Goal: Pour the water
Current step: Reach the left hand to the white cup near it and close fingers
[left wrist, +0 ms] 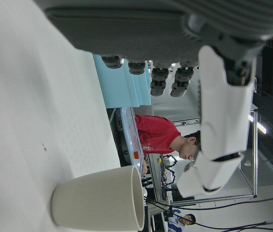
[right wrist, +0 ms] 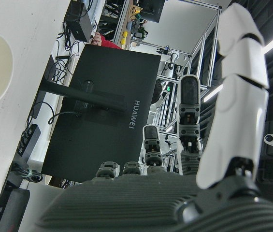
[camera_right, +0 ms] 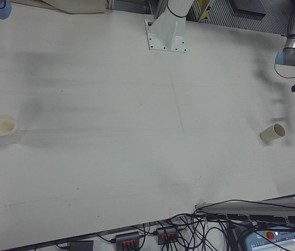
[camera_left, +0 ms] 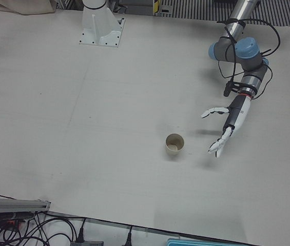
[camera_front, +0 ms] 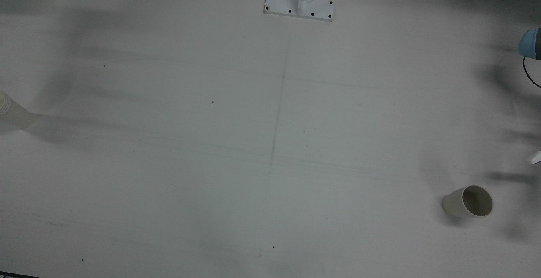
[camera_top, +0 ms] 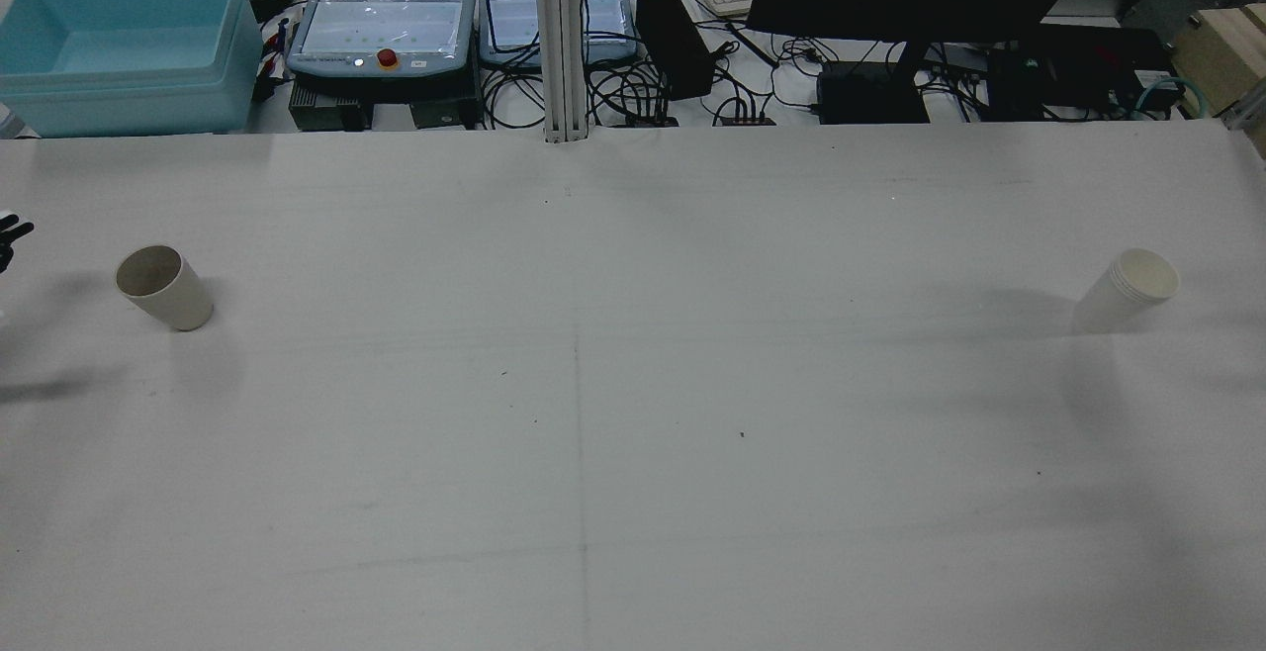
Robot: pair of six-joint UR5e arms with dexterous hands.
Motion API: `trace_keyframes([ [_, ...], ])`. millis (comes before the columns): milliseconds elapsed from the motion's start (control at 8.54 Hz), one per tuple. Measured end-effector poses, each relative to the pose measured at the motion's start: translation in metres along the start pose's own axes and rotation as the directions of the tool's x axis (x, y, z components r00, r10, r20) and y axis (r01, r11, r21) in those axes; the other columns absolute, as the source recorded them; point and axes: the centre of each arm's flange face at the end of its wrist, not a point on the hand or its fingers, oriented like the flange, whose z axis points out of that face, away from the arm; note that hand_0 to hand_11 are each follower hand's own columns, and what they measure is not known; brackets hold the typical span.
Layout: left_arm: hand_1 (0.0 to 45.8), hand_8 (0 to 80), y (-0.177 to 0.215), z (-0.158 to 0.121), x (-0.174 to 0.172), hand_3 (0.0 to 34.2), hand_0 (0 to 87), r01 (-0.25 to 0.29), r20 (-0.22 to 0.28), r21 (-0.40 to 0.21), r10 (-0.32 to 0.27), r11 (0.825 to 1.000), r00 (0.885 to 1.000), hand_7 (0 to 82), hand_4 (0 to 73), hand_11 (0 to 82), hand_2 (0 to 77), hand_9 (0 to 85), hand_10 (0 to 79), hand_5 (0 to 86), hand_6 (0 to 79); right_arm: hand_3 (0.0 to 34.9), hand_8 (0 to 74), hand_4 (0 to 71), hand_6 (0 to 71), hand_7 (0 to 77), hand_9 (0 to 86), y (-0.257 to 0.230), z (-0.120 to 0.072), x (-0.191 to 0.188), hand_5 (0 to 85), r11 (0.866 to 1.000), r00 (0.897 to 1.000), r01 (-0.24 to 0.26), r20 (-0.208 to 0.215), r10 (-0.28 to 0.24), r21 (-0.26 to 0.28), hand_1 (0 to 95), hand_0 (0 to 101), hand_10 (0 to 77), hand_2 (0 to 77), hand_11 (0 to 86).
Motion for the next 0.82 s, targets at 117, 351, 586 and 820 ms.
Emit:
trace_keyframes([
  [117,30.5,4.4,0.004,0.007,-0.009,0.0,59.7,-0.047,0.013,-0.014,0.047,0.999,0.999,13.6,13.1,2.7,25.1,1.6,0.5,10.9,9.8,0.0,1.1,39.3,12.5,24.0,3.3,0.008,0.004,-0.002,24.5,1.000,1.000,-0.001,0.000,0.001,-0.002,19.6,55,2.2,12.0,4.9],
  [351,23.5,2.7,0.004,0.037,-0.033,0.0,58.0,-0.103,0.028,-0.050,0.105,0.993,0.994,9.8,8.7,4.4,26.7,1.1,0.5,7.1,8.2,0.0,1.1,39.3,12.0,23.5,3.3,0.023,0.010,-0.004,24.5,1.000,1.000,-0.001,-0.002,0.001,-0.013,19.6,56,2.2,14.7,4.4],
  [586,18.5,1.6,-0.006,0.063,-0.071,0.0,50.0,-0.107,0.063,-0.083,0.112,0.991,0.992,7.1,7.1,1.6,21.3,1.1,0.5,3.3,4.9,0.0,1.1,39.8,12.0,23.5,3.3,0.032,0.014,-0.006,24.5,1.000,1.000,0.002,-0.006,-0.002,-0.013,21.3,56,2.2,14.7,4.4],
  [820,16.9,0.0,-0.011,0.070,-0.095,0.0,48.6,-0.100,0.091,-0.100,0.109,0.990,0.990,7.1,6.0,1.1,21.3,1.1,0.5,3.3,2.7,0.0,1.1,38.2,8.7,23.5,3.3,0.041,0.018,-0.008,24.5,1.000,1.000,0.004,-0.008,-0.004,-0.012,20.2,56,2.2,14.7,4.4],
])
